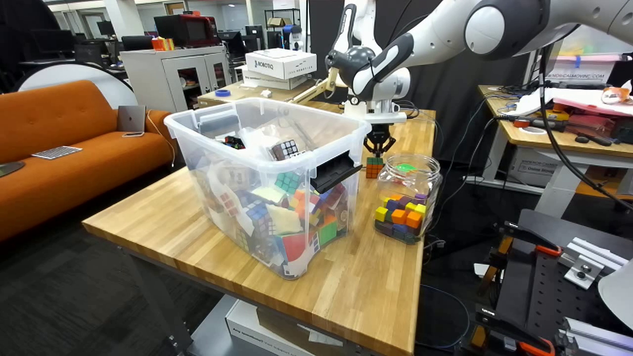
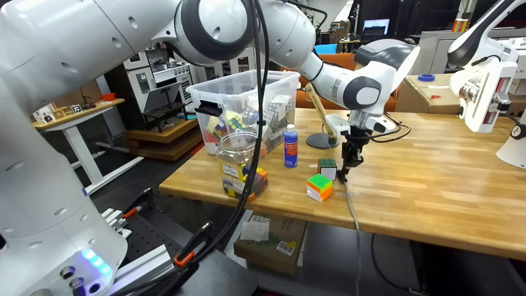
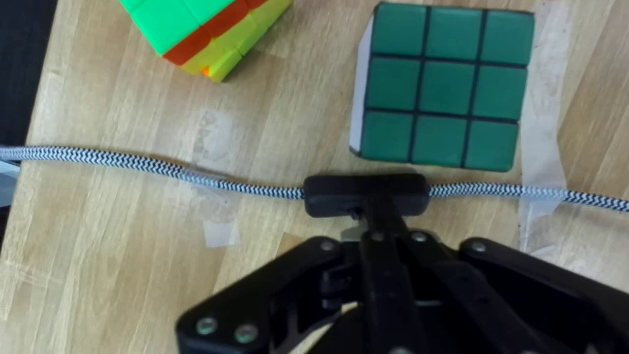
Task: Turn off the lamp
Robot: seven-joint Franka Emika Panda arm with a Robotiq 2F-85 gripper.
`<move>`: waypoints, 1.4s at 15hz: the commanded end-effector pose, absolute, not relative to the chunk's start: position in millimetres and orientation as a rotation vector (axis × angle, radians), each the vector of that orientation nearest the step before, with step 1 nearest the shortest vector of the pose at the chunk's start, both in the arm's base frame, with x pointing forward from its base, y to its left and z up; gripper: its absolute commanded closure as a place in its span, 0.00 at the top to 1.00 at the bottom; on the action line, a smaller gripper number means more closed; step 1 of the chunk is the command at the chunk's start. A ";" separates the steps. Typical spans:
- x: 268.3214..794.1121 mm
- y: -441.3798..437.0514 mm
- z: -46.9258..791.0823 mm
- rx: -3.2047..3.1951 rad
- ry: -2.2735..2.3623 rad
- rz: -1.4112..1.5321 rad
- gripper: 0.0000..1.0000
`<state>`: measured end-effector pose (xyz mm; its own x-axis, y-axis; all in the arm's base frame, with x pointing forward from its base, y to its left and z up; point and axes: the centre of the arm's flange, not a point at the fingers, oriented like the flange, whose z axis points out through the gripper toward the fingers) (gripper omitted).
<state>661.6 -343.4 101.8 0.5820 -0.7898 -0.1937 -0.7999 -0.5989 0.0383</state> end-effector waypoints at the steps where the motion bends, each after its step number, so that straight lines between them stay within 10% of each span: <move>1: 659.3 -348.4 106.0 -2.725 1.397 0.308 0.00; 21: 644.3 -334.5 87.0 -2.678 1.381 0.399 0.00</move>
